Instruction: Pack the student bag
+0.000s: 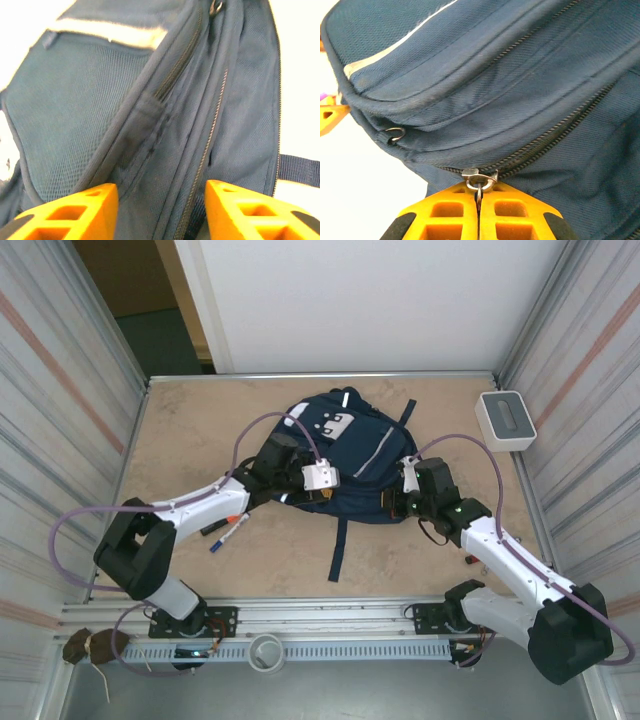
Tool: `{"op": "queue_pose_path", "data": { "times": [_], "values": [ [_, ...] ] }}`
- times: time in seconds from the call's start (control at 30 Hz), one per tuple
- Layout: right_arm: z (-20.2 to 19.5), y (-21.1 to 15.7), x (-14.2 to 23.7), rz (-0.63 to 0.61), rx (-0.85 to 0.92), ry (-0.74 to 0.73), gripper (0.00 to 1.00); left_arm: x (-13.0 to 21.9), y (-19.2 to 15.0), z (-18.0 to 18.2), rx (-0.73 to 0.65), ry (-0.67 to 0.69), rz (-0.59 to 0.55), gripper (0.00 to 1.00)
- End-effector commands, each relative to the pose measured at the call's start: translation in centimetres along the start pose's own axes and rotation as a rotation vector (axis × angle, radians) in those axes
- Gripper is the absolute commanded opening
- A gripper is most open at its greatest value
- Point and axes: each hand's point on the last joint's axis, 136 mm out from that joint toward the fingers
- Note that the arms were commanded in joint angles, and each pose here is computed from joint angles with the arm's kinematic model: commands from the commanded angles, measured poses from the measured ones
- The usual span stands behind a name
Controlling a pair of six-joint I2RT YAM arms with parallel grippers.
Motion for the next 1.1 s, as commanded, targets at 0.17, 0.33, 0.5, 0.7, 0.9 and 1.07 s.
{"op": "queue_pose_path", "data": {
  "times": [0.17, 0.33, 0.5, 0.7, 0.9, 1.07],
  "values": [
    [5.9, 1.1, 1.7, -0.004, 0.045, 0.22, 0.0, -2.2, 4.4, 0.1, -0.165, 0.029, 0.001, 0.6],
    [6.5, 0.5, 2.4, 0.016, 0.06, 0.255, 0.0, -3.6, 4.6, 0.2, -0.188, 0.02, -0.001, 0.51],
    [5.5, -0.2, 2.7, 0.055, 0.066, 0.22, 0.0, -3.2, 3.2, 0.8, -0.181, 0.019, 0.019, 0.11],
    [-1.4, 0.9, 3.2, 0.003, -0.002, -0.109, 0.0, 0.1, 0.5, 2.1, -0.094, 0.057, -0.002, 0.0],
    [-1.2, 1.5, 2.7, -0.021, 0.019, -0.136, 0.0, 1.7, -2.7, 3.3, -0.05, 0.112, 0.023, 0.0],
    [3.3, 1.3, 1.4, -0.006, 0.091, 0.03, 0.0, 2.2, -2.1, 3.2, -0.025, 0.103, -0.01, 0.14]
  ]
}}
Point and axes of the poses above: each hand's point on the last joint's axis, 136 mm out from that joint toward the fingers, its own x axis back along the fingers, its own z axis along the line the jaws close on, y = z × x, and after that the axes turned 11 degrees about -x, right-handed
